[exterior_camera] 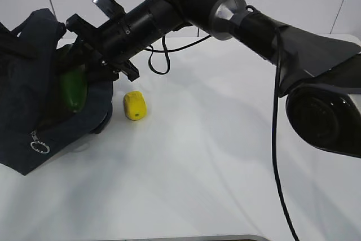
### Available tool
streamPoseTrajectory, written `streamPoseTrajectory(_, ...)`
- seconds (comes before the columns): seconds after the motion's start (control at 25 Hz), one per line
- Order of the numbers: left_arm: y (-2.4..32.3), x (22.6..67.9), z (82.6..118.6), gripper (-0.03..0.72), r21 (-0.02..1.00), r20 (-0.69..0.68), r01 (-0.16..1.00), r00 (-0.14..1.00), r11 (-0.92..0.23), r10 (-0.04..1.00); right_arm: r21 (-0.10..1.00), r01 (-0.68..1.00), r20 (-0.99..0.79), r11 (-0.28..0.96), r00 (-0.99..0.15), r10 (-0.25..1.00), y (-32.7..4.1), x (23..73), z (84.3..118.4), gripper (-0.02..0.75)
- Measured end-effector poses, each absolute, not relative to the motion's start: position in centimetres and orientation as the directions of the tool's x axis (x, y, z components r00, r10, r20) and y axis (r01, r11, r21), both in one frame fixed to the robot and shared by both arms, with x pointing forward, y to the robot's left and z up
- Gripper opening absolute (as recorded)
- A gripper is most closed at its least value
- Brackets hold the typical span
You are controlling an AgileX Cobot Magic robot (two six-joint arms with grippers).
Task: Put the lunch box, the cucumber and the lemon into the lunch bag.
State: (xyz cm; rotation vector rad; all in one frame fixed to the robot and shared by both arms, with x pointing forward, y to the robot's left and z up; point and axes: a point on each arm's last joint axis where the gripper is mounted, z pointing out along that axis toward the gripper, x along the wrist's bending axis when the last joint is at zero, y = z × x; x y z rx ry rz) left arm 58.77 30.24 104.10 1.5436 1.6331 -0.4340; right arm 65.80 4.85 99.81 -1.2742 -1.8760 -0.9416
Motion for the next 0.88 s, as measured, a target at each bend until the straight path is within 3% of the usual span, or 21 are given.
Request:
streamPoseTrajectory(0.28,30.2,58.8,104.1,0.000,0.284,-0.752,0.940,0.096,0.189,0.653,0.252,0.949,0.850,0.188,-0.310,0.427,5.3,66.7,99.6,0.330)
streamPoseTrajectory(0.6,30.2,58.8,104.1,0.000,0.283,-0.753,0.940,0.095,0.189,0.651,0.231,0.961,0.879,0.155,-0.274,0.390,5.8,67.3,97.6,0.358)
streamPoseTrajectory(0.88,30.2,58.8,104.1,0.000,0.283,-0.753,0.940,0.095,0.189,0.651,0.243,0.961,0.885,0.129,-0.274,0.377,5.9,67.5,97.8,0.573)
